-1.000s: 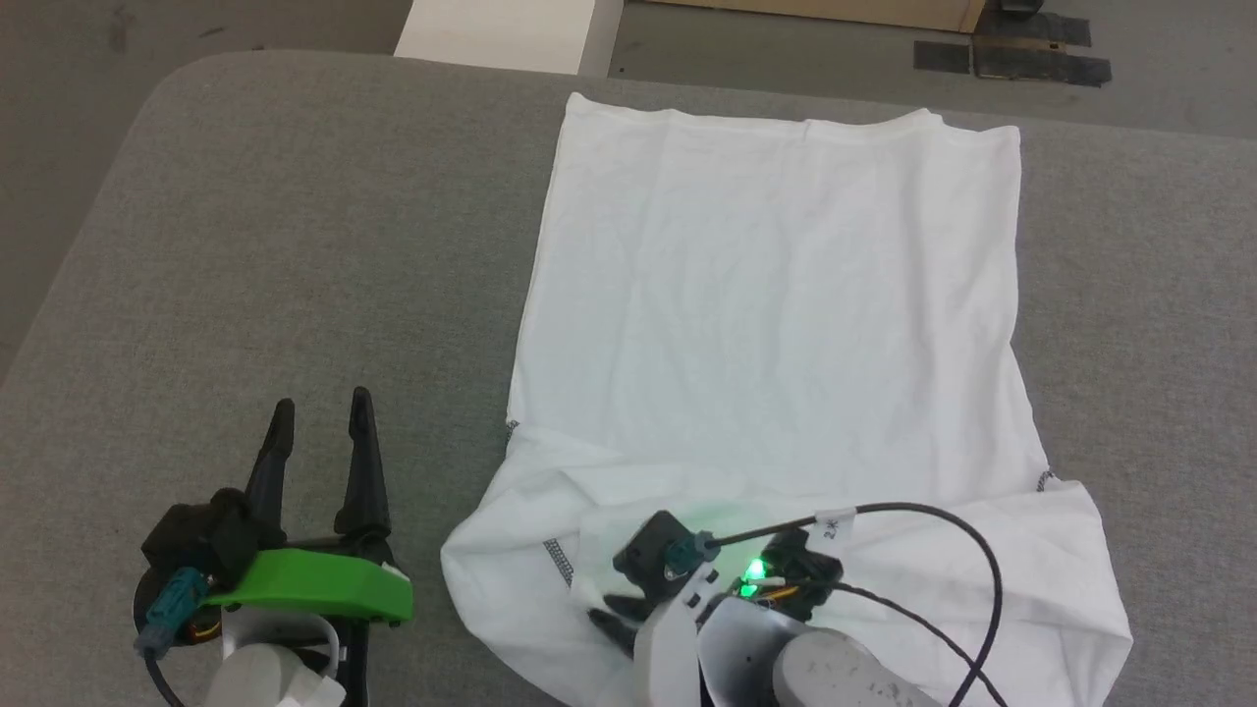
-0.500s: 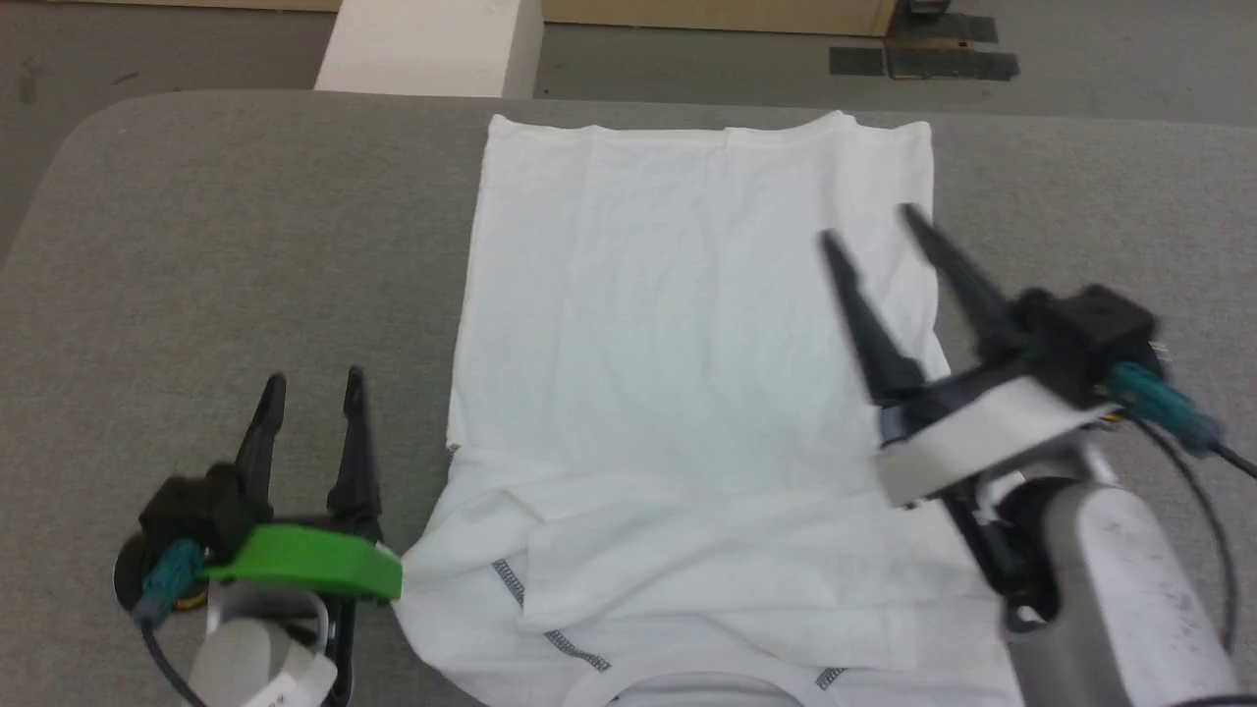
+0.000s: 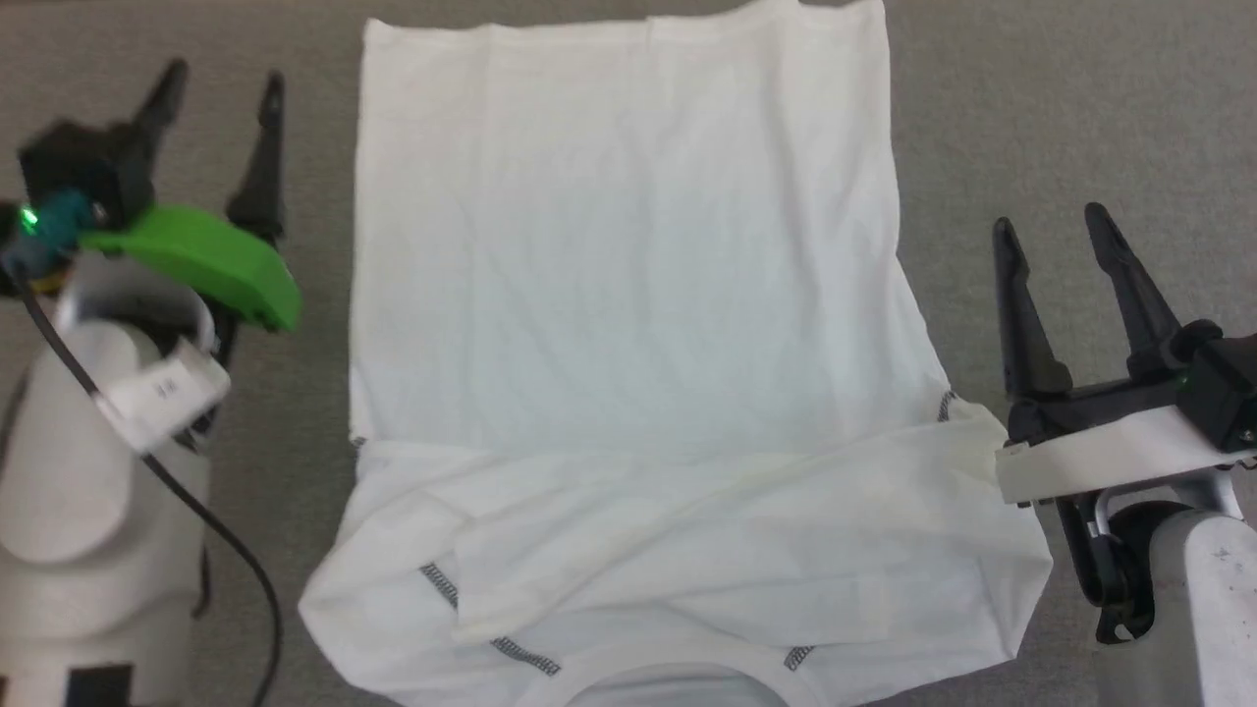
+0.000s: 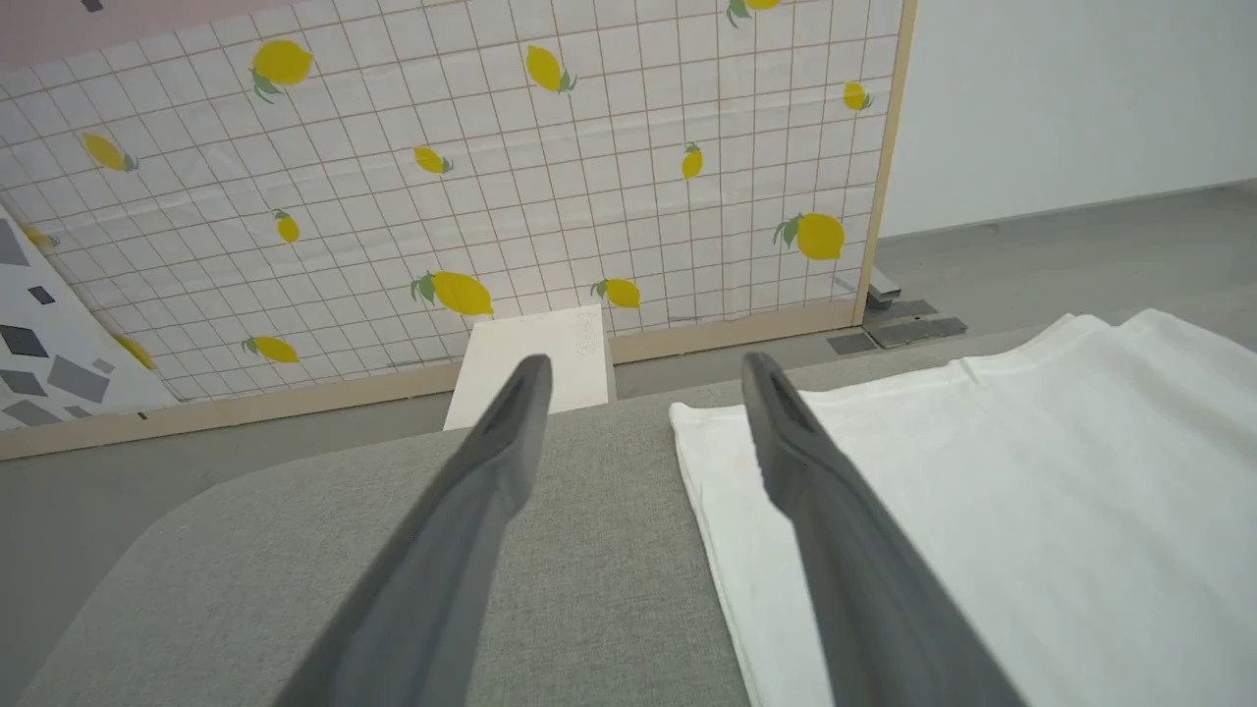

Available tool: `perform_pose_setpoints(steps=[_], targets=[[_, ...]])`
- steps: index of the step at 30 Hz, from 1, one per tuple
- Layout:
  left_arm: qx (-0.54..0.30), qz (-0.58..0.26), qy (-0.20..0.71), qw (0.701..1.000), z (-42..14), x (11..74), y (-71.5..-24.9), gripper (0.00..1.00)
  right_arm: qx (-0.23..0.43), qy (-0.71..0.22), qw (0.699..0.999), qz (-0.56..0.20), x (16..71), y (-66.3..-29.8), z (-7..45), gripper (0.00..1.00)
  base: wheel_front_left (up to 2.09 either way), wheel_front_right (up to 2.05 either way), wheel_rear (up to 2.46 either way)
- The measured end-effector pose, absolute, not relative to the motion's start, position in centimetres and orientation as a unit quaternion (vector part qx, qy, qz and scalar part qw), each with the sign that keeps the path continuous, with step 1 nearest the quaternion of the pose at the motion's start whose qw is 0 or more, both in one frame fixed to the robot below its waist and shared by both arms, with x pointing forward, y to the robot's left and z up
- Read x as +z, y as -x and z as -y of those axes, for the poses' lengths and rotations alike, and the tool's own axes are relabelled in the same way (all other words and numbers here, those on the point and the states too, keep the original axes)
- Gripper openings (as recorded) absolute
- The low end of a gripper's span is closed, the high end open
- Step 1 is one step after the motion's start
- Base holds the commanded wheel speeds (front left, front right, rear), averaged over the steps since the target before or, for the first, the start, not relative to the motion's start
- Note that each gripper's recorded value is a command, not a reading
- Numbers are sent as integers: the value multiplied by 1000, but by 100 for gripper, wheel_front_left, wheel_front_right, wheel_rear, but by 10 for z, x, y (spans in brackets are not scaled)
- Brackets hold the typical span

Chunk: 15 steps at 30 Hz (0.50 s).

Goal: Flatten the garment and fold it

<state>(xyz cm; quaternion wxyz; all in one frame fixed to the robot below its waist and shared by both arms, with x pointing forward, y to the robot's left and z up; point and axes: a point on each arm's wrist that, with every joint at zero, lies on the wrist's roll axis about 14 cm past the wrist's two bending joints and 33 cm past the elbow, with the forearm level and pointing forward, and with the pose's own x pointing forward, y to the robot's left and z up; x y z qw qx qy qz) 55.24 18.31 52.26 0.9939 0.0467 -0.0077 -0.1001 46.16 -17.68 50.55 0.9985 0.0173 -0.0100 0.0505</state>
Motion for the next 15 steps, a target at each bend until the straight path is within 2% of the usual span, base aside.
perform_pose_setpoints(steps=[7,15], targets=[[-129,-89,-60,986,-174,487,-614,100,4,-23,1000,-7,481,-466,207,100,0,0,0],[-102,-244,-7,964,-177,424,-662,100,-21,-17,999,-33,451,-469,226,100,0,0,0]])
